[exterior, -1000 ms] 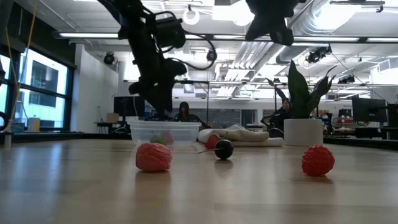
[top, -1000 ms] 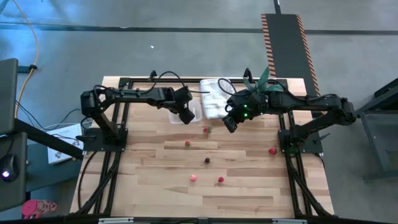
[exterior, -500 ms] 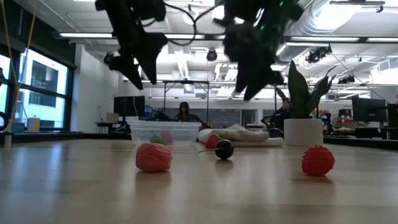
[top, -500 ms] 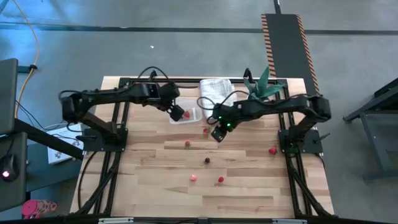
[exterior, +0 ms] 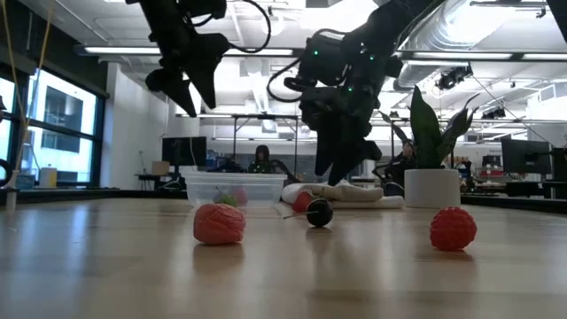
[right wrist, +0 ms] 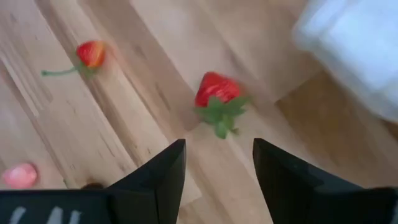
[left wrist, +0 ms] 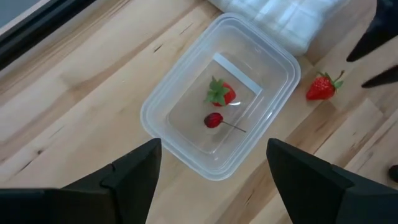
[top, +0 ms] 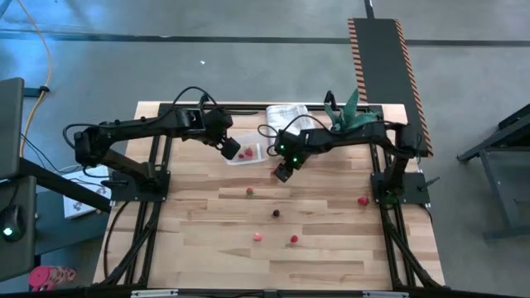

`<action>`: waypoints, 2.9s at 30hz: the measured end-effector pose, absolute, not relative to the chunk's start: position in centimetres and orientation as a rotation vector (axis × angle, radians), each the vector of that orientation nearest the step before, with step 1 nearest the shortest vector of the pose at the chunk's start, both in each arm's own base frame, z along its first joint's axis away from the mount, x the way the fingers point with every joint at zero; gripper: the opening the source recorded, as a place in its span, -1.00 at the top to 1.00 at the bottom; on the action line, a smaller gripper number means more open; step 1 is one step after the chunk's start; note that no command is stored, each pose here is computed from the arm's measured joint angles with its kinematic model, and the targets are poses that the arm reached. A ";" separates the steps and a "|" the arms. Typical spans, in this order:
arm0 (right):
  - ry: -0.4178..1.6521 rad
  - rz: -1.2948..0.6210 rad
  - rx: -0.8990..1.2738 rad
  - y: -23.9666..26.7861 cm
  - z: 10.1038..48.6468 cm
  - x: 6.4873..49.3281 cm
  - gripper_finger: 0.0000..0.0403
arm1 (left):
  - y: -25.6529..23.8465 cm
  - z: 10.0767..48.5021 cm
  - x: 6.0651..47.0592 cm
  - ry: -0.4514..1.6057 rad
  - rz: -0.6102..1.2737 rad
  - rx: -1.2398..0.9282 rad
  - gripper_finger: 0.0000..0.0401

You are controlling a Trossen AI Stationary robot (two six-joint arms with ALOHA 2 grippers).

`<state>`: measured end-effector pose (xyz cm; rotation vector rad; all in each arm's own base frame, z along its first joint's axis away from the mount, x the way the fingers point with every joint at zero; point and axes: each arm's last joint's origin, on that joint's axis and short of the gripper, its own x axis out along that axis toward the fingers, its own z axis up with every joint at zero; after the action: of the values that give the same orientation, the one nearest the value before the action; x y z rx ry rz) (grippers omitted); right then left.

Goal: Pick and placing Produce into tupperware
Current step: Put the red strawberry into the transparent bin

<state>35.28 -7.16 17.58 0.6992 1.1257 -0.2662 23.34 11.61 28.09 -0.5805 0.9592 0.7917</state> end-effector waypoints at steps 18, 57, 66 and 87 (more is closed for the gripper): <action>1.144 -0.211 0.744 -8.0 16.5 35.5 0.11 | 11.7 28.1 23.4 0.946 0.808 -0.570 -0.41; 0.998 -0.146 0.667 -7.3 20.4 37.5 1.00 | 11.7 28.1 23.4 0.937 0.819 -0.588 -0.41; 0.805 -0.145 0.493 -8.3 26.3 39.7 1.00 | 11.7 28.1 23.4 0.936 0.819 -0.588 -0.41; 0.917 -0.258 0.460 -10.1 20.1 41.3 1.00 | 11.7 28.1 23.4 0.933 0.823 -0.595 -0.41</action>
<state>41.34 -10.12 20.09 0.4597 0.9175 -0.2581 23.45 11.72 28.13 -0.5953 0.9330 0.8229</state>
